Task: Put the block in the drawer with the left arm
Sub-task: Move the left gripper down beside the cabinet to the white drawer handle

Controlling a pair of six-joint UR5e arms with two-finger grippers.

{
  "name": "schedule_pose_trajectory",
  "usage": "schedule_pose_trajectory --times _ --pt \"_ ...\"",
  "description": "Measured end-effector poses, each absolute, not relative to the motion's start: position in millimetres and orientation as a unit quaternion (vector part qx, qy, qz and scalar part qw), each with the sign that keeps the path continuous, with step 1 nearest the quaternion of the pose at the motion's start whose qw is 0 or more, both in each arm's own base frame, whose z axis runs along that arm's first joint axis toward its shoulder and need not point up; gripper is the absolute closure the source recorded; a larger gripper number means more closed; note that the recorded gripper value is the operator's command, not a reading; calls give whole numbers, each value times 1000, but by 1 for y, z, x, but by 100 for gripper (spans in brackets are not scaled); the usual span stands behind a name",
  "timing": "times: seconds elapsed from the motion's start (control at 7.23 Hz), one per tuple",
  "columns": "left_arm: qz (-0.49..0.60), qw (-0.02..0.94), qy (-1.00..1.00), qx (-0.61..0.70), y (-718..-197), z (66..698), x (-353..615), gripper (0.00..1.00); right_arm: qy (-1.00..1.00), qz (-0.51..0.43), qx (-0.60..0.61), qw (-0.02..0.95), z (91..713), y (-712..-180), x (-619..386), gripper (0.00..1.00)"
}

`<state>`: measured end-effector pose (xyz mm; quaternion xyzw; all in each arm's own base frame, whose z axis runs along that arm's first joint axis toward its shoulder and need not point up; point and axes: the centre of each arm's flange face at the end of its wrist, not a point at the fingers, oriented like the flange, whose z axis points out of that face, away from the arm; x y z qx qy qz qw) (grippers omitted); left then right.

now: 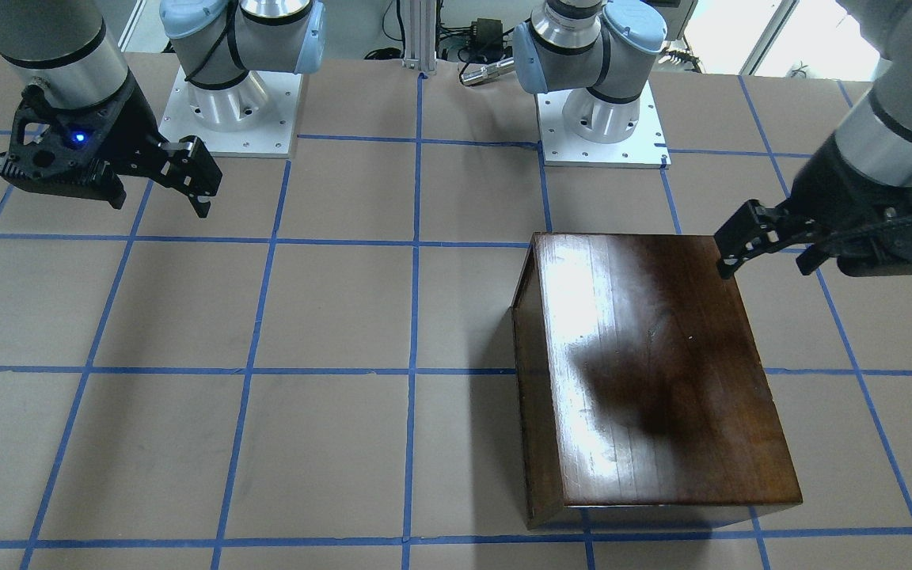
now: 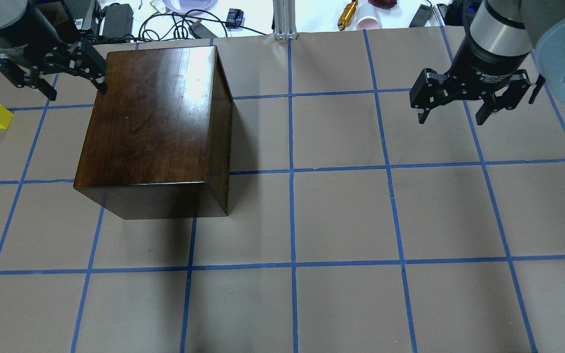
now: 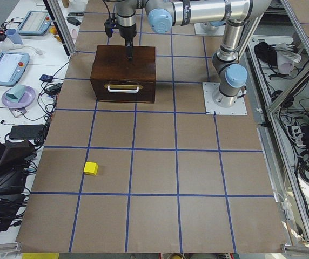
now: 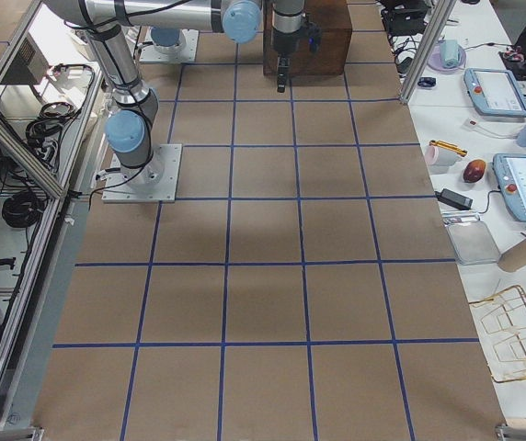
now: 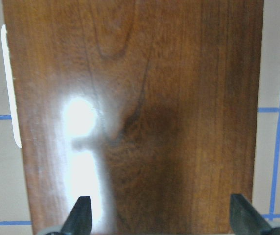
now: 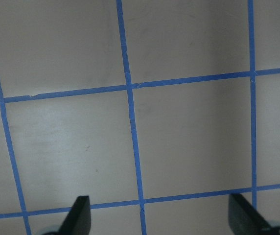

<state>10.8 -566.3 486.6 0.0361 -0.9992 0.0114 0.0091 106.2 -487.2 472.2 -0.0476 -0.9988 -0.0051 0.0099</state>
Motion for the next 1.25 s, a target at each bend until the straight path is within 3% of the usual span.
schedule_pose_trajectory --times 0.55,1.25 --pt "32 22 -999 13 -591 455 126 0 -999 -5 -48 10 472 -487 106 0" --pt "10 87 -996 24 -617 375 177 0 -999 -5 -48 10 472 -487 106 0"
